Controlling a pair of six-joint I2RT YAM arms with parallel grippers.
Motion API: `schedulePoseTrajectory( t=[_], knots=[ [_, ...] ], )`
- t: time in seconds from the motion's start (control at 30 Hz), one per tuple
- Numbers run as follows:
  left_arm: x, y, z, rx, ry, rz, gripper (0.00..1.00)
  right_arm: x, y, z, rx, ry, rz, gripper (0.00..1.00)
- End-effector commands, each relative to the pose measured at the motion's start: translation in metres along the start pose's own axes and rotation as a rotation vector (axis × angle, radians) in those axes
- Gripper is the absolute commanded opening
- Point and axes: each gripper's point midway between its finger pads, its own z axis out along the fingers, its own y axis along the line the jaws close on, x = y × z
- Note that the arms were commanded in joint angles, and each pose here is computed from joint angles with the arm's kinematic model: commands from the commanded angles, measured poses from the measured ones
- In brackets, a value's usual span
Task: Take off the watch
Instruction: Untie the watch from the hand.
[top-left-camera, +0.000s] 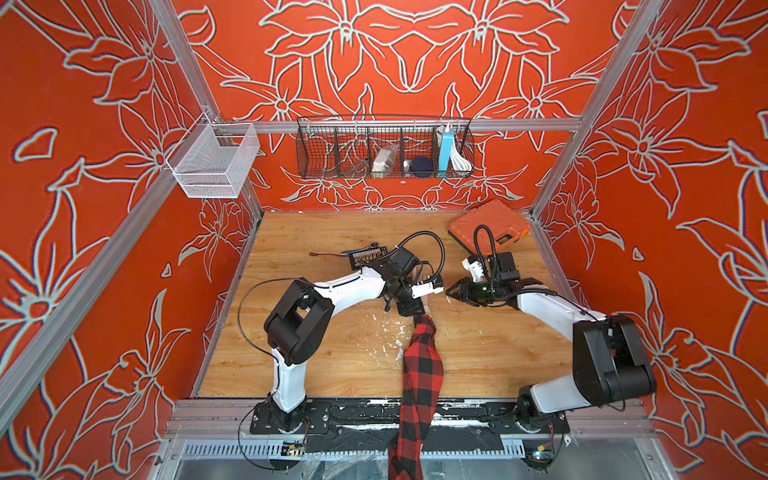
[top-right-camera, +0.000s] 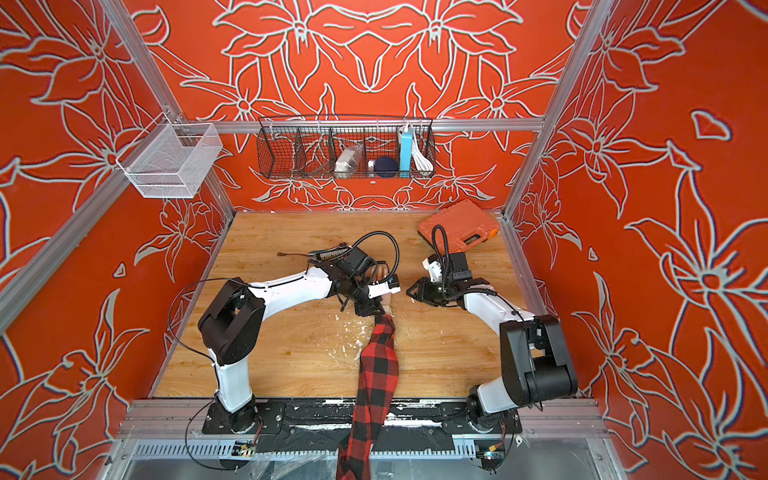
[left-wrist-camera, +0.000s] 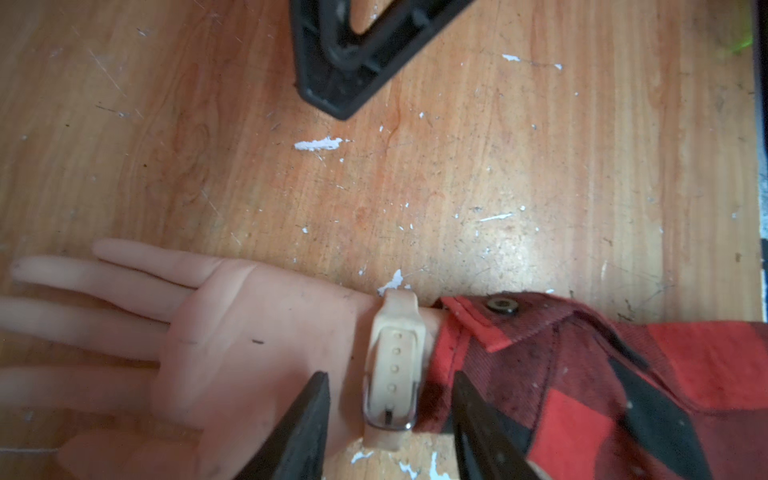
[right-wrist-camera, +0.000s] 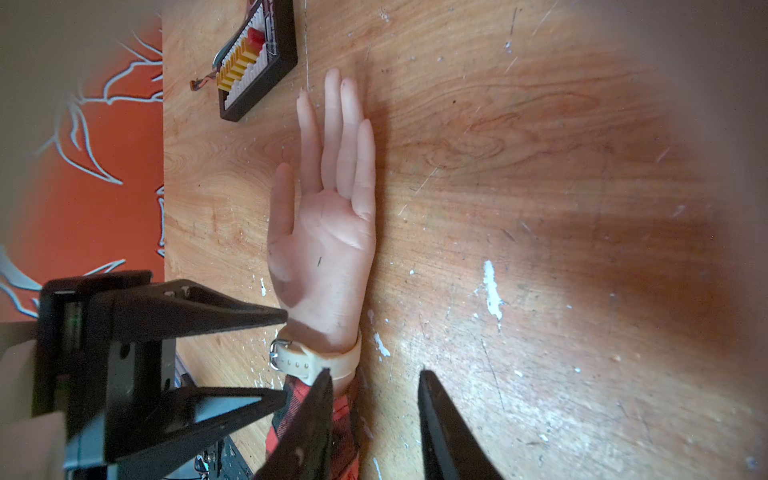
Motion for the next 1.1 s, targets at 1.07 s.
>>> schedulePoseTrajectory(
  t=[1.07],
  knots=[
    [0.023, -0.026, -0.011, 0.003, -0.102, 0.161, 0.37, 0.007, 0.015, -0.008, 0.051, -0.057, -0.257, 0.34]
  ],
)
